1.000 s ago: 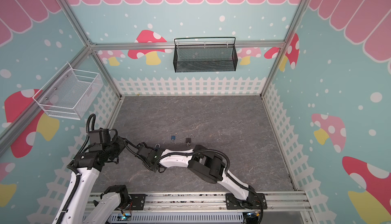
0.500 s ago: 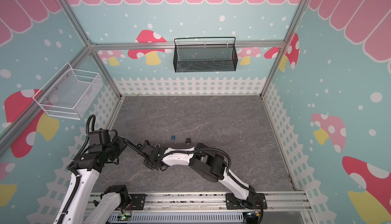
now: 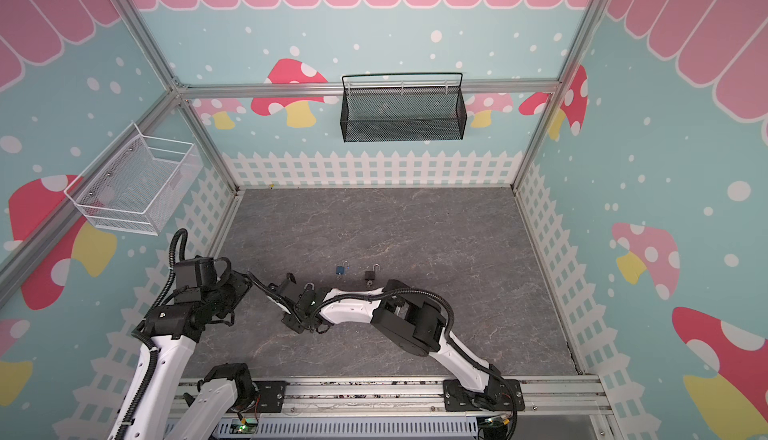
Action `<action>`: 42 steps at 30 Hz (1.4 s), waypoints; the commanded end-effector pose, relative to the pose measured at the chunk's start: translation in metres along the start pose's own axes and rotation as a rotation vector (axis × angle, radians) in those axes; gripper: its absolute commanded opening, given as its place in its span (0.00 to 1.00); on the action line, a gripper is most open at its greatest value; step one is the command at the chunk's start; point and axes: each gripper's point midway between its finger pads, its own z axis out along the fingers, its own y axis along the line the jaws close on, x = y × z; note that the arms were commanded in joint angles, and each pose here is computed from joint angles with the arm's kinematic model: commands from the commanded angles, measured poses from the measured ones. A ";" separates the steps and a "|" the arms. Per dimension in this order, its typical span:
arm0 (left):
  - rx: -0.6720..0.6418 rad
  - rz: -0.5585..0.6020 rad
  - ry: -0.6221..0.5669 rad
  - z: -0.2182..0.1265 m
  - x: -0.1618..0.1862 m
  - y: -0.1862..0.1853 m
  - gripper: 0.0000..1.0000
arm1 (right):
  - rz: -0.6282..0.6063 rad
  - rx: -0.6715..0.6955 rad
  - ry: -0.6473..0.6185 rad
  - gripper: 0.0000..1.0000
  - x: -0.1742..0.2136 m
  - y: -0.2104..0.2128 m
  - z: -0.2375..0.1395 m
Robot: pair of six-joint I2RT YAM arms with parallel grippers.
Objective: Unlock with the key
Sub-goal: 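Lower the right gripper and close it on the key's ring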
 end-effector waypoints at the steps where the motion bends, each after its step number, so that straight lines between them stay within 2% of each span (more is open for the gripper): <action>1: -0.004 -0.026 0.010 0.002 0.005 0.005 0.47 | -0.023 -0.006 0.014 0.20 0.009 0.000 0.002; 4: -0.003 -0.029 0.011 0.002 0.005 0.005 0.47 | -0.018 -0.010 0.007 0.15 0.008 0.000 -0.002; 19: 0.015 -0.046 0.026 0.004 0.007 0.002 0.47 | -0.014 -0.033 -0.054 0.09 -0.004 -0.001 -0.016; 27: 0.021 -0.060 0.032 0.005 0.009 0.001 0.47 | 0.005 -0.072 -0.105 0.26 -0.022 0.001 -0.025; 32: 0.016 -0.071 0.020 0.005 0.006 0.001 0.47 | 0.030 -0.078 -0.096 0.31 -0.024 0.002 -0.014; 42: -0.006 -0.105 -0.031 0.005 -0.008 0.000 0.47 | 0.060 -0.067 -0.078 0.32 -0.025 -0.002 0.005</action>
